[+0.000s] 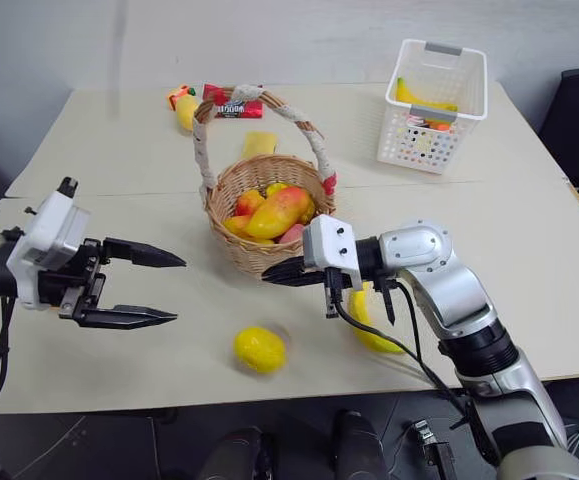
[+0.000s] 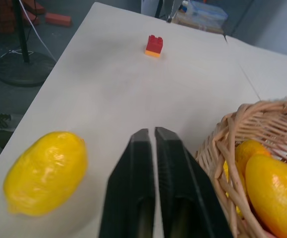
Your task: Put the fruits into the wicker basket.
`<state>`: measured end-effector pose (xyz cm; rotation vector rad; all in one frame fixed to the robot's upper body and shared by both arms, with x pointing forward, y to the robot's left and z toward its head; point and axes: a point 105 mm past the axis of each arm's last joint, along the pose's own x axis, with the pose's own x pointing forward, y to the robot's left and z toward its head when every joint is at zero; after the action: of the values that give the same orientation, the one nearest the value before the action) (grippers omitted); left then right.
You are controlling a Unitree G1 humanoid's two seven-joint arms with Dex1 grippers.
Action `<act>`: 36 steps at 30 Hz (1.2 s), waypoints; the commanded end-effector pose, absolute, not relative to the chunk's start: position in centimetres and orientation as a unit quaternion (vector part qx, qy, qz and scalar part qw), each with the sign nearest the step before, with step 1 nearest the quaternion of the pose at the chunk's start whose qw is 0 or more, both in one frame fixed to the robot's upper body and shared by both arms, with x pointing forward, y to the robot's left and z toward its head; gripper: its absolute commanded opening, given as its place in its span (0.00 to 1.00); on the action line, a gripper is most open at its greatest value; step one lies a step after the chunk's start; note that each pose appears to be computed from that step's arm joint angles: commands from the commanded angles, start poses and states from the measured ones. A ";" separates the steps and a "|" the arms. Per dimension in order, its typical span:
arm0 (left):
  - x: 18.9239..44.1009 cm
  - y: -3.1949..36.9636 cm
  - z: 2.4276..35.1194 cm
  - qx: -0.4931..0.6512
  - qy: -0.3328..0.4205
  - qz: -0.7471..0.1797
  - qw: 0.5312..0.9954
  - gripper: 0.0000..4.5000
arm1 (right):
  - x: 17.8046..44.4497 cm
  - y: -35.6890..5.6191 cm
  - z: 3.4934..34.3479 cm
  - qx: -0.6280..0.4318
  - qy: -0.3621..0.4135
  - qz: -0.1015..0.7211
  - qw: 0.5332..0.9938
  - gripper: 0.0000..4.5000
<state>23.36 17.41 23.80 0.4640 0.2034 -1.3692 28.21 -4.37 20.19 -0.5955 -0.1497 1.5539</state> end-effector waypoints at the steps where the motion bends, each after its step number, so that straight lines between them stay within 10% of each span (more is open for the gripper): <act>1: 23.2 17.9 24.1 0.227 0.095 -0.618 0.747 0.83 | 27.1 -4.2 19.9 -0.298 -0.073 0.703 0.642 0.34; 5: 22.9 17.9 24.2 0.226 0.097 -0.619 0.746 0.83 | 26.0 -3.9 18.8 -0.319 -0.070 0.723 0.609 0.63; 21: 21.5 19.3 23.3 0.208 0.136 -0.596 0.764 0.83 | 25.5 -0.2 14.8 -0.357 -0.093 0.760 0.535 0.63; 27: 20.4 19.8 22.8 0.201 0.146 -0.586 0.771 0.83 | 24.9 -0.3 14.3 -0.365 -0.102 0.765 0.520 0.97; 36: 20.3 20.2 22.9 0.197 0.146 -0.575 0.780 0.83 | 25.0 1.3 13.8 -0.399 -0.141 0.761 0.492 0.99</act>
<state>20.60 20.28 22.40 0.4042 0.3328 -1.2452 25.32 0.62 13.25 -0.9414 -0.2745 1.8378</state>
